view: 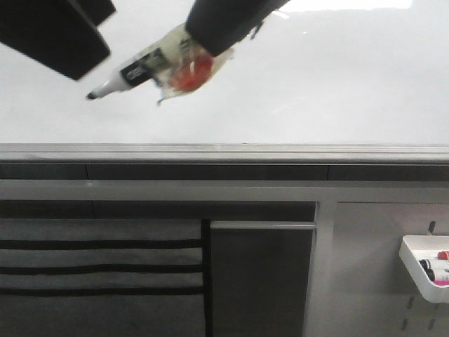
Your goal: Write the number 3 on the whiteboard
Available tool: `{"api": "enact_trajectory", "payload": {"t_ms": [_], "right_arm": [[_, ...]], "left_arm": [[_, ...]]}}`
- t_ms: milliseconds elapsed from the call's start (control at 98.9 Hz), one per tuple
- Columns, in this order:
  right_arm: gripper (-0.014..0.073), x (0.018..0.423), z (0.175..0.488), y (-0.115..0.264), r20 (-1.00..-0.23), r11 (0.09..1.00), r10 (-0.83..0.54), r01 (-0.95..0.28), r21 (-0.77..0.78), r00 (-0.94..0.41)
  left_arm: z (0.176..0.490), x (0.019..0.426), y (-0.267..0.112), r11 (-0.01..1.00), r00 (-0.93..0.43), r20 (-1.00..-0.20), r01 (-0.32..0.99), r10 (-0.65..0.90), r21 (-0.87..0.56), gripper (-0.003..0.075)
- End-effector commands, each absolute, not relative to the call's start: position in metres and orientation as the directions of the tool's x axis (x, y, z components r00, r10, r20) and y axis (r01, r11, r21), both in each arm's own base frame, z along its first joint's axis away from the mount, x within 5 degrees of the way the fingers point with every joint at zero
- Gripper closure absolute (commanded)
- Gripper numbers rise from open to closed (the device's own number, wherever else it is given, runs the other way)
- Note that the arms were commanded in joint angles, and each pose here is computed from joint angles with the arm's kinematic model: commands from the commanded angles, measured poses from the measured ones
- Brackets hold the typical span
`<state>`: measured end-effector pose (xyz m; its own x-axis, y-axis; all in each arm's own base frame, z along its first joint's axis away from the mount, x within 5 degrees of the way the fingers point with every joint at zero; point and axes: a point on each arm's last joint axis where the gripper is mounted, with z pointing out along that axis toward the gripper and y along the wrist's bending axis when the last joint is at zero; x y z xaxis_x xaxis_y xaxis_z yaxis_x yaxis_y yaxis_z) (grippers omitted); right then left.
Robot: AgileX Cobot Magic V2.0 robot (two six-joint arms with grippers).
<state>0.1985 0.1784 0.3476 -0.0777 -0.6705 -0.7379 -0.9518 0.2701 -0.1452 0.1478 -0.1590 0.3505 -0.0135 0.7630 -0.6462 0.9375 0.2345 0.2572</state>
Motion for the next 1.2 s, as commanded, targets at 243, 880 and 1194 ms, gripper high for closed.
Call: {"api": "enact_trajectory", "payload": {"t_ms": [243,880,1194], "right_arm": [[0.0602,0.2,0.375,0.096,-0.829,0.691,-0.431,-0.722,-0.049,-0.356],[0.0602,0.188,0.34,0.079,-0.856,0.789,-0.317,-0.614,0.001,-0.409],[0.0602,0.194,0.351,0.081,-0.882,0.803,-0.25,-0.595,0.042,-0.399]], "left_arm": [[0.374,0.135,-0.103,0.574,-0.193,-0.812,0.794,0.551,0.201,0.0216],[0.35,0.124,-0.085,0.685,-0.177,-0.883,0.701,0.435,0.198,0.0217],[0.35,0.124,-0.085,0.685,-0.177,-0.883,0.701,0.435,0.198,0.0217]]}}
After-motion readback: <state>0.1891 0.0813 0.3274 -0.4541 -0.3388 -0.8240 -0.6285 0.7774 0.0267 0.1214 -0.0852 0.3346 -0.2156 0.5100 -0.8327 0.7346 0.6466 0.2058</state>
